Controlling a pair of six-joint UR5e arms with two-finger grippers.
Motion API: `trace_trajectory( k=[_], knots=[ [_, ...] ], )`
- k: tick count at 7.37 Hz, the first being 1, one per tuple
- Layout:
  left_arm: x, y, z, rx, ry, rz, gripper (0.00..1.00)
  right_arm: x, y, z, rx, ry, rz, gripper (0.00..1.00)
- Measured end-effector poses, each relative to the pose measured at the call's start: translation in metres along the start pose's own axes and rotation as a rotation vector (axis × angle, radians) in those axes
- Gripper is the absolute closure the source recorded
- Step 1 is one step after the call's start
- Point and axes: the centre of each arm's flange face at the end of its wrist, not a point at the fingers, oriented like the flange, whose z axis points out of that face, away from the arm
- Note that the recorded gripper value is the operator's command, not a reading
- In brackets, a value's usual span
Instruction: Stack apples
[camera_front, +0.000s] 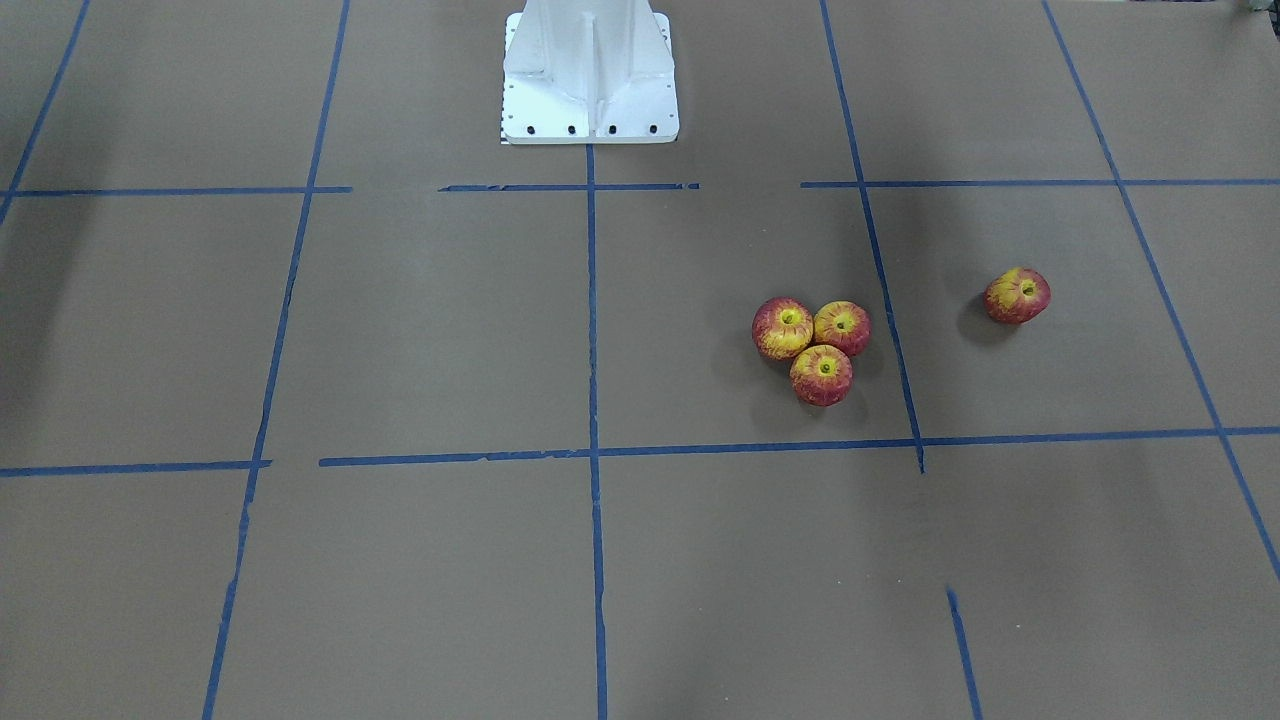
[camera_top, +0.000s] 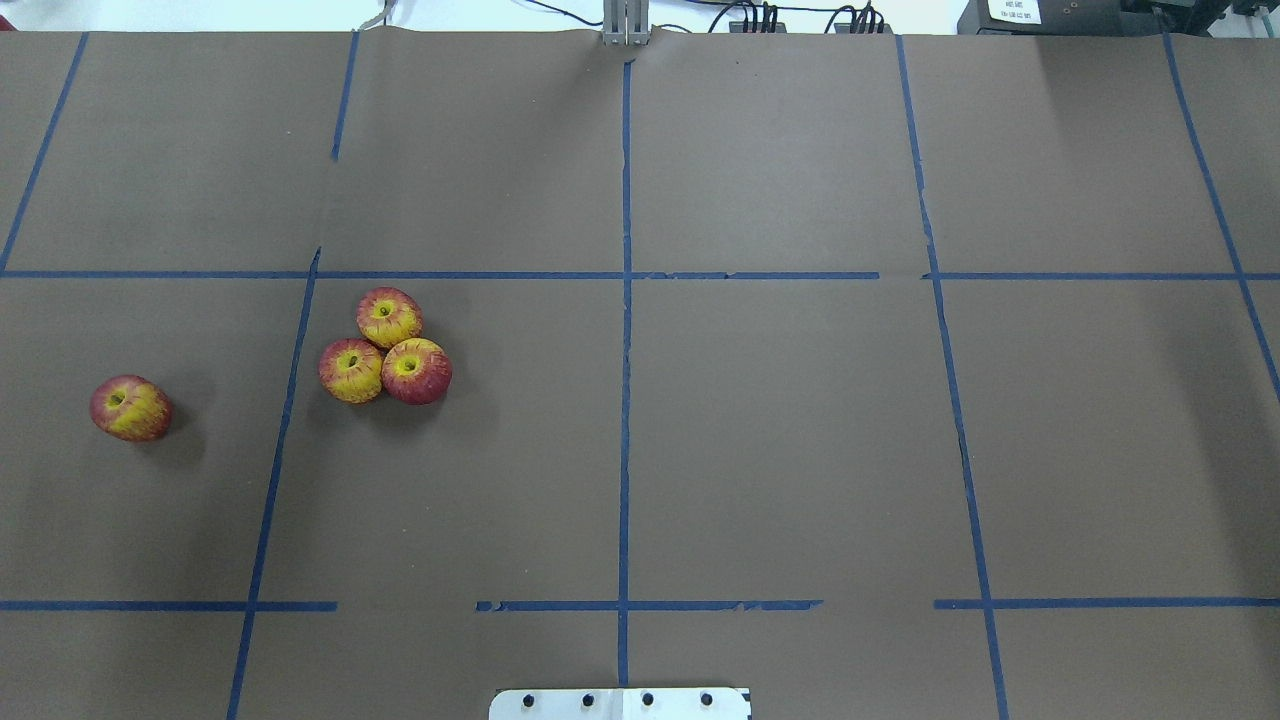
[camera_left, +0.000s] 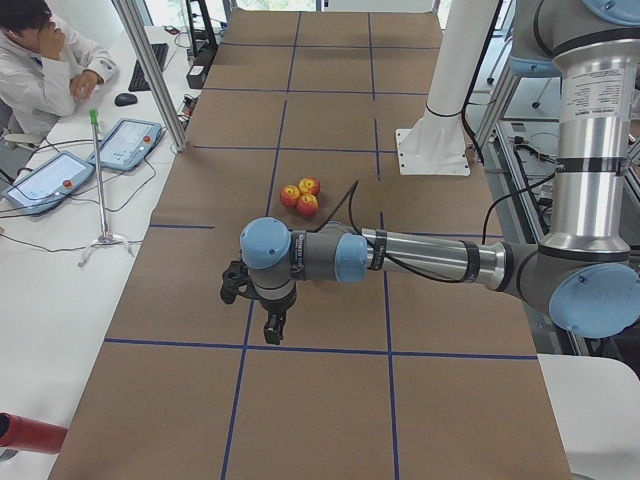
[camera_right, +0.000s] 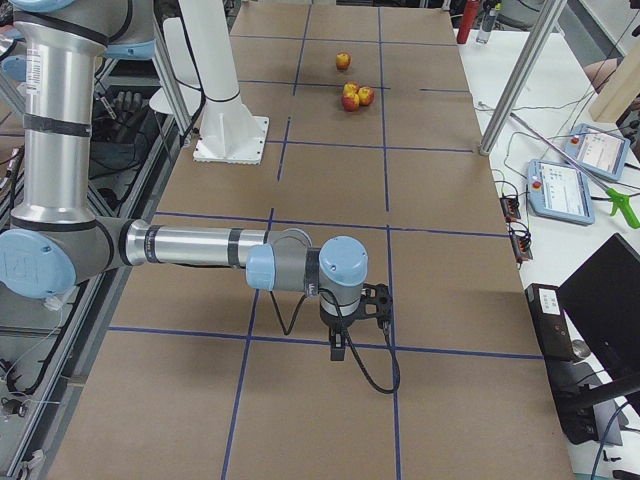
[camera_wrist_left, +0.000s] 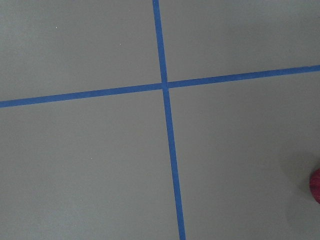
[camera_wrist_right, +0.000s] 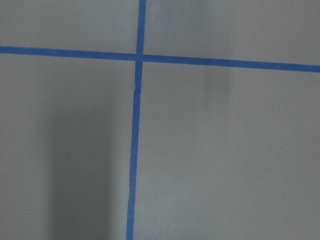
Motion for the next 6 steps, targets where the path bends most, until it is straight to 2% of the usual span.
trace_trajectory(
  k=[4,6],
  knots=[
    [0.0026,0.0010,-0.0036,0.009,-0.006,0.003,0.00,0.0000,0.0000,0.0000,0.000,0.000,0.000,0.00],
    [0.0085,-0.0001,-0.0014,0.034,0.032,0.035,0.00,0.0000,0.0000,0.0000,0.000,0.000,0.000,0.00]
  ],
)
